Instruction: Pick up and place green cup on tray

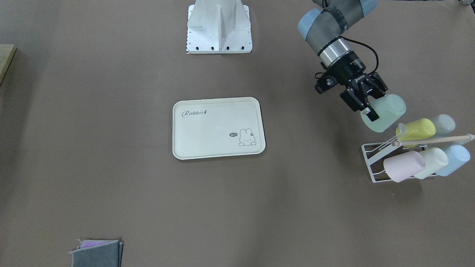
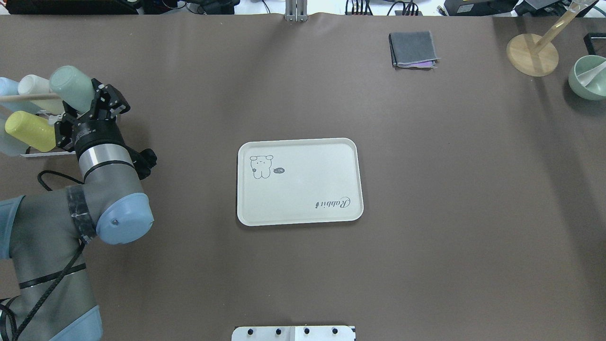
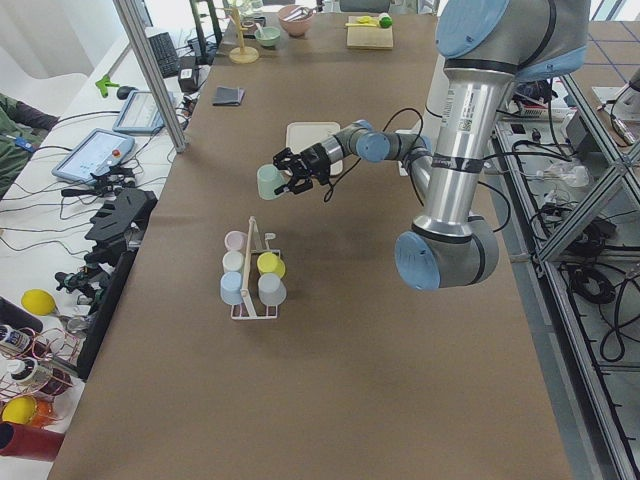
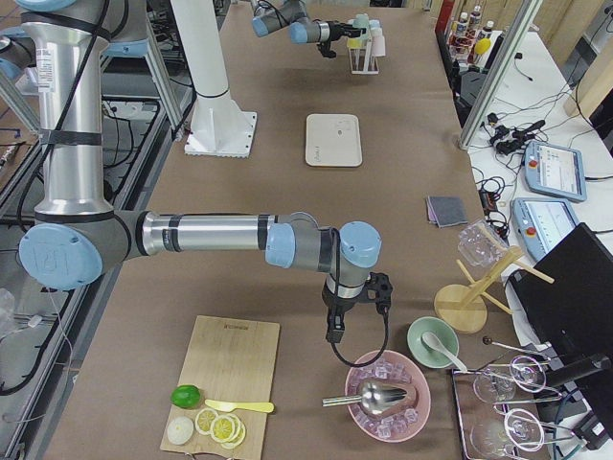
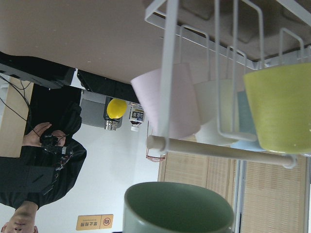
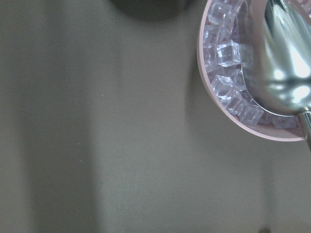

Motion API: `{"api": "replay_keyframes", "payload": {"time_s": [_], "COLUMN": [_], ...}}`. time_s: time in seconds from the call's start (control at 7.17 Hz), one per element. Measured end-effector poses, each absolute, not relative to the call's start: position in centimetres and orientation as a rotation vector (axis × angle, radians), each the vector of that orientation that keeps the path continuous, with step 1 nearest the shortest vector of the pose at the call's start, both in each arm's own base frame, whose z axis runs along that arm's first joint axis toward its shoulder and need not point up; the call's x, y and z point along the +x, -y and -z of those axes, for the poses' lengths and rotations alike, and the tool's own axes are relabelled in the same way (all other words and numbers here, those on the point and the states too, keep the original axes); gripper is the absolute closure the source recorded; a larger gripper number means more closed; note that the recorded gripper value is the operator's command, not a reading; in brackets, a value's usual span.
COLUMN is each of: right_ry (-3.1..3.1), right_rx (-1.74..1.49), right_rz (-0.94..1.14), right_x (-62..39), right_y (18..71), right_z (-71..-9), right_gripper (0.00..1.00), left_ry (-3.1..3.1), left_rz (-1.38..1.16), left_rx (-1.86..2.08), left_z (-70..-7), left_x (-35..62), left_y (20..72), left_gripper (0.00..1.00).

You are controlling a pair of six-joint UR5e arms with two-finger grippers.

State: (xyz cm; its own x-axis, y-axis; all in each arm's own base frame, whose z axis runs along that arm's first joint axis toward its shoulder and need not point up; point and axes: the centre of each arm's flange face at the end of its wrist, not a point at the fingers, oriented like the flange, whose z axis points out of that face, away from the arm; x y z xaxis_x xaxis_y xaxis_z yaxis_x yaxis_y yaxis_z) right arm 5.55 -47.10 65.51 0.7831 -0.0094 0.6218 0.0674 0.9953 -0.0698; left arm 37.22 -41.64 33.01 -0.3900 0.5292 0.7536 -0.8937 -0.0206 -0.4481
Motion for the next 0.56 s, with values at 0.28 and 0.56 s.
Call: {"api": "replay_keyframes", "payload": {"time_s": [0.28, 0.56], "right_ry": [0.669, 0.669], "right_rx": [-0.087, -0.099], "right_rz": [0.046, 0.042], "right_x": [5.6, 5.6], "right_y": [47.2, 46.7], "right_z": [-65.4, -65.9], "right_gripper": [0.00, 0.00], "left_ry": [1.075, 0.990], "left_rz": [-1.549, -1.496], "left_rx": [0.635, 0.763], "left_z": [-30.4, -29.3], "left_x": [37.8, 38.1], "left_y": [41.9, 41.8], "left_gripper": [0.42, 0.43]}}
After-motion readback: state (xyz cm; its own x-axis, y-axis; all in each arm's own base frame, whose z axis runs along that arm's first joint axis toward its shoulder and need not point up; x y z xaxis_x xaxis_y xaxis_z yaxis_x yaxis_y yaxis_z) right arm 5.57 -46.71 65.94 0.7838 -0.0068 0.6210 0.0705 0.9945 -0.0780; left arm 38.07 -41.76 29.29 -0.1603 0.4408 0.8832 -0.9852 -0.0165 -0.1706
